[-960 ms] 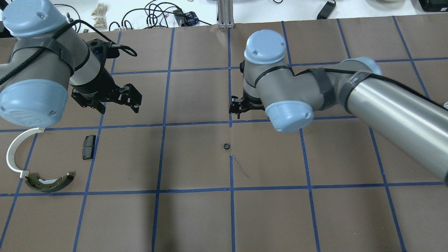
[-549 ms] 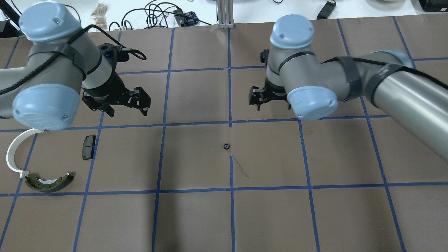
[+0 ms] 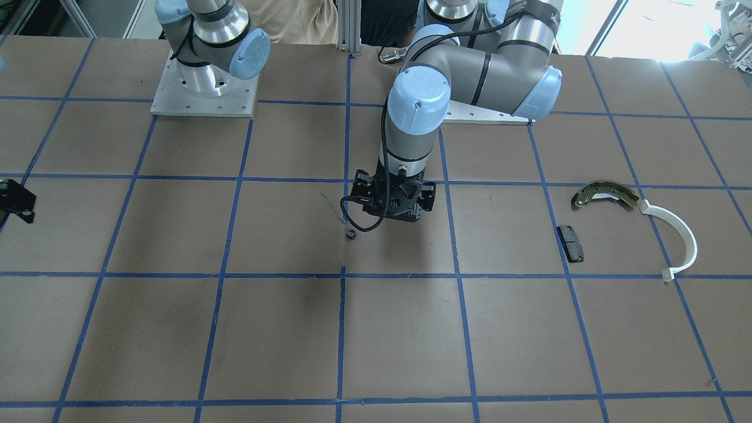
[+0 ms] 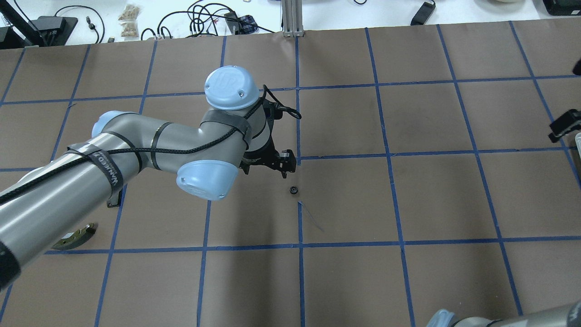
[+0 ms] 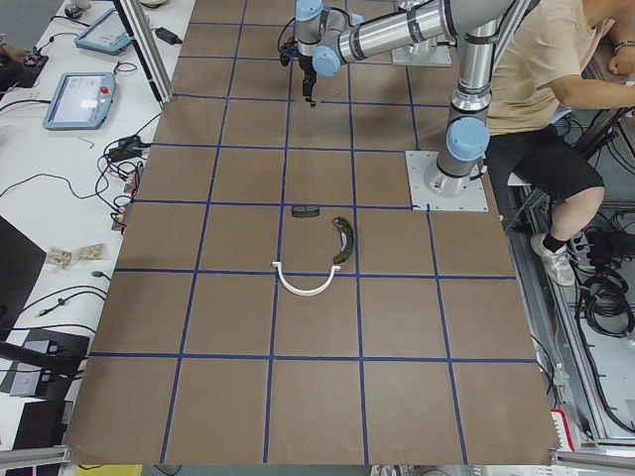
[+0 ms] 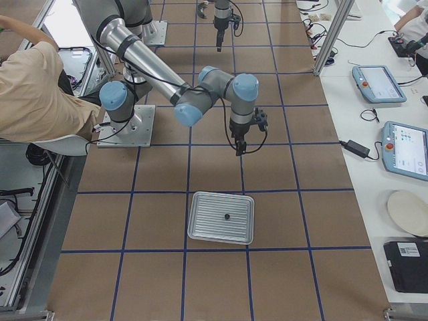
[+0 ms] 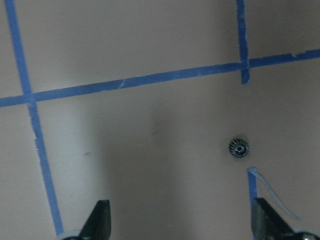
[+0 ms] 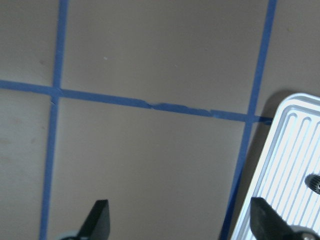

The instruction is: Place bearing gear from tray to pile

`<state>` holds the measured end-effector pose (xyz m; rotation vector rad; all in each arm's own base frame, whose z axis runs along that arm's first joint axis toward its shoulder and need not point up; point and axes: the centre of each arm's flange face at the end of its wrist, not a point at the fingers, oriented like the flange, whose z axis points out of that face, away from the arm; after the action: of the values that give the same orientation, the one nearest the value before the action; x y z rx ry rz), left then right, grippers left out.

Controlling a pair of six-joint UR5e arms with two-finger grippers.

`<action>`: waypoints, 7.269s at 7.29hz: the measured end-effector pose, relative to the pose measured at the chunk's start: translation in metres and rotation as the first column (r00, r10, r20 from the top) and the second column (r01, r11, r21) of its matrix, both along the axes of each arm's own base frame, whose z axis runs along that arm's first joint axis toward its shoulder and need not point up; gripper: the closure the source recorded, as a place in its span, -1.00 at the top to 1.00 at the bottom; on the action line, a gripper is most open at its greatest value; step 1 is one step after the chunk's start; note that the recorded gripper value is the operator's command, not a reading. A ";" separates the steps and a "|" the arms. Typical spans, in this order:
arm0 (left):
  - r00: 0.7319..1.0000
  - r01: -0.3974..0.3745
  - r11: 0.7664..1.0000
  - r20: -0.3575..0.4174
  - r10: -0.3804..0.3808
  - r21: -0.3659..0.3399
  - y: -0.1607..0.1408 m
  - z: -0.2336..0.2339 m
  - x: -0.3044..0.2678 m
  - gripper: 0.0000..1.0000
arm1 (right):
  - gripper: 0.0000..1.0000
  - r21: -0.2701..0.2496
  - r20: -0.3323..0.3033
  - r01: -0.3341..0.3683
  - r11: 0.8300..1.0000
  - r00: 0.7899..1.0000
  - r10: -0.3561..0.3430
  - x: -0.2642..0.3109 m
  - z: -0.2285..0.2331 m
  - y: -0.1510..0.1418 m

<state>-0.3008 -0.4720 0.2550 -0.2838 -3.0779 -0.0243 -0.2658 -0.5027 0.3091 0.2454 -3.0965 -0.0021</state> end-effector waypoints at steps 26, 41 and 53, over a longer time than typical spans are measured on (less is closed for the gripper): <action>0.988 -0.088 0.982 0.142 0.064 0.169 -0.111 0.002 0.461 -1.00 | -1.00 0.008 -0.102 -0.133 0.991 0.986 0.133 -0.114 -0.049 -0.023; 0.993 -0.076 0.984 0.099 0.061 0.159 -0.115 0.026 0.449 1.00 | 1.00 -0.025 0.099 0.196 0.980 0.976 -0.193 0.657 -0.089 0.015; 1.000 0.000 0.999 0.028 -0.001 0.036 -0.119 0.011 0.051 1.00 | 1.00 0.006 0.042 0.110 0.994 0.993 -0.110 0.426 0.175 -0.014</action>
<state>-0.2495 -0.5906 0.2657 -0.2857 -3.1018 -0.0845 0.1600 -0.5164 0.4846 0.0749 -3.1482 -0.0064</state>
